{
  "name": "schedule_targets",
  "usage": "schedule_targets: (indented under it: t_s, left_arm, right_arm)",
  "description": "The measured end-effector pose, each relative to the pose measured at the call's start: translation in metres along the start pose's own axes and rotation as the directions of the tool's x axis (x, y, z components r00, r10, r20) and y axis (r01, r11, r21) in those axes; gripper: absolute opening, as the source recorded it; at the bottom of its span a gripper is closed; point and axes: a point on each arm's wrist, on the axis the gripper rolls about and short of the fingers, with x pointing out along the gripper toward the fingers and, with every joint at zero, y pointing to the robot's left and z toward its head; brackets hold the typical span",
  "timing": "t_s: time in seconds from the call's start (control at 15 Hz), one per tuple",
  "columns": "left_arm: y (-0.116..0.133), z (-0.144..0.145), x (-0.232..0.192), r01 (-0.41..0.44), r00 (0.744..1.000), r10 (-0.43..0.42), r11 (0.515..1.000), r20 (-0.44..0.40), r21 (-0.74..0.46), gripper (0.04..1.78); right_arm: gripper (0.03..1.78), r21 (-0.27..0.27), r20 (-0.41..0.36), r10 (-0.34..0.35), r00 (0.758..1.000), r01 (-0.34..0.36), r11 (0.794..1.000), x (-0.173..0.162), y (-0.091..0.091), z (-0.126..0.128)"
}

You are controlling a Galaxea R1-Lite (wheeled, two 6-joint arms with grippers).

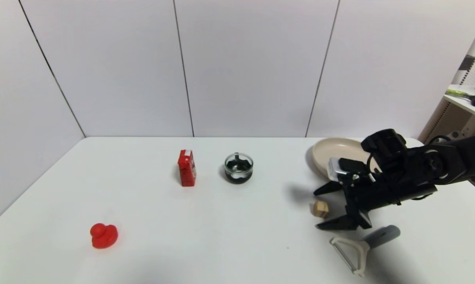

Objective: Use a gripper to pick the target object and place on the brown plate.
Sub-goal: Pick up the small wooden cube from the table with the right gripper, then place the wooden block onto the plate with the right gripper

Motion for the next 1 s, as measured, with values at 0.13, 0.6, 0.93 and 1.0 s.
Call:
schedule_targets:
  t_s: [0.13,0.6,0.93,1.0]
  left_arm:
    - [0.000,0.000,0.000,0.000,1.000,0.000,1.000,0.000,0.000,1.69]
    - [0.000,0.000,0.000,0.000,1.000,0.000,1.000,0.000,0.000,1.69]
    - [0.000,0.000,0.000,0.000,1.000,0.000,1.000,0.000,0.000,1.69]
    - [0.000,0.000,0.000,0.000,1.000,0.000,1.000,0.000,-0.001,1.69]
  right_arm:
    - [1.15,0.003,-0.001,0.004,1.000,-0.004,1.000,0.001,0.000,-0.001]
    - [0.44,-0.001,0.006,-0.014,1.000,0.014,1.000,-0.002,-0.003,0.000]
    - [0.44,0.056,0.048,-0.156,0.987,0.153,0.987,-0.042,-0.019,0.012]
    - [0.44,0.106,0.059,-0.187,0.981,0.180,0.978,-0.051,-0.022,0.017]
